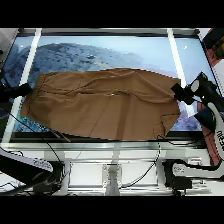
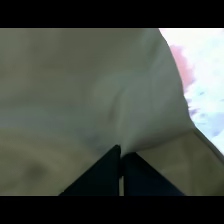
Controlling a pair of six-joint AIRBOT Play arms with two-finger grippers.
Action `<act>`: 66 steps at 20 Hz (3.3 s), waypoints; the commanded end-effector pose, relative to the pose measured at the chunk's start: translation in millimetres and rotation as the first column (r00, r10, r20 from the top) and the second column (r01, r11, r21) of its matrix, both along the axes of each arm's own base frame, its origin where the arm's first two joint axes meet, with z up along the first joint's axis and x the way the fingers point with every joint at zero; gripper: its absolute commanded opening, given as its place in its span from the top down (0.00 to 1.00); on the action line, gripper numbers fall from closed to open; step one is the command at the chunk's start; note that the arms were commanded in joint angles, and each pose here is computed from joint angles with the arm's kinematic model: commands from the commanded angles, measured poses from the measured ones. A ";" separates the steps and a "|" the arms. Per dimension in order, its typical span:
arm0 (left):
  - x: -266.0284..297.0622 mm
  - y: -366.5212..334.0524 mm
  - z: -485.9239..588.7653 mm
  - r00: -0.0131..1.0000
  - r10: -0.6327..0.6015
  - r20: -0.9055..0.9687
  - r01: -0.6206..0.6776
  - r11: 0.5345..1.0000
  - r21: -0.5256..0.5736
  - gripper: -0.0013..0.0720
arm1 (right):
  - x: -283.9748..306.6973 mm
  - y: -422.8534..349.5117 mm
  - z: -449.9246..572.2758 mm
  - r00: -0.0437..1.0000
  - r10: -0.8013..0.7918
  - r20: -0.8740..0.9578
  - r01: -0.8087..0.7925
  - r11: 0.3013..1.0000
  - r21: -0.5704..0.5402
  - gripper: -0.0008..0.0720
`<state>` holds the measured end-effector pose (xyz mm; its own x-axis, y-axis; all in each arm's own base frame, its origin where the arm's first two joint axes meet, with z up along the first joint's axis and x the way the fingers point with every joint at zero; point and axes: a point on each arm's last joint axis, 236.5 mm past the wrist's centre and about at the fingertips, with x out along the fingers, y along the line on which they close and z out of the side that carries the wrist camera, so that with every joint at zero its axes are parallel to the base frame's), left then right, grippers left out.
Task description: Fold the clothes and pants, and hang the long-sleeved shirts on hangers.
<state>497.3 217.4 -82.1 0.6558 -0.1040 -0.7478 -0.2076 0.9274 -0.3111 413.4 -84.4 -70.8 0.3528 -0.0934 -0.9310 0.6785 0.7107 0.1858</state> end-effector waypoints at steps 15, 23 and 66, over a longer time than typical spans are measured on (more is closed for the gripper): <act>22.5 43.0 31.3 0.964 0.234 0.128 -0.240 0.970 0.042 0.95 | 63.1 -20.3 -31.7 0.951 -0.150 0.270 0.137 0.988 0.066 0.98; 23.3 60.2 36.3 0.949 0.273 0.157 -0.289 0.953 0.091 0.95 | 63.8 -9.7 -32.8 0.953 -0.151 0.263 0.133 0.987 0.086 0.98; -163.3 11.4 88.2 0.975 0.095 -0.200 -0.067 0.987 0.144 0.95 | -169.4 132.9 66.7 0.770 0.619 0.152 -0.634 0.768 0.087 0.26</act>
<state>336.5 235.9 24.6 0.5187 0.0880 -0.8504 -0.3371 0.9352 -0.1088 228.1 30.5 5.4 0.3373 0.2691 -0.9021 0.1751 0.9236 0.3410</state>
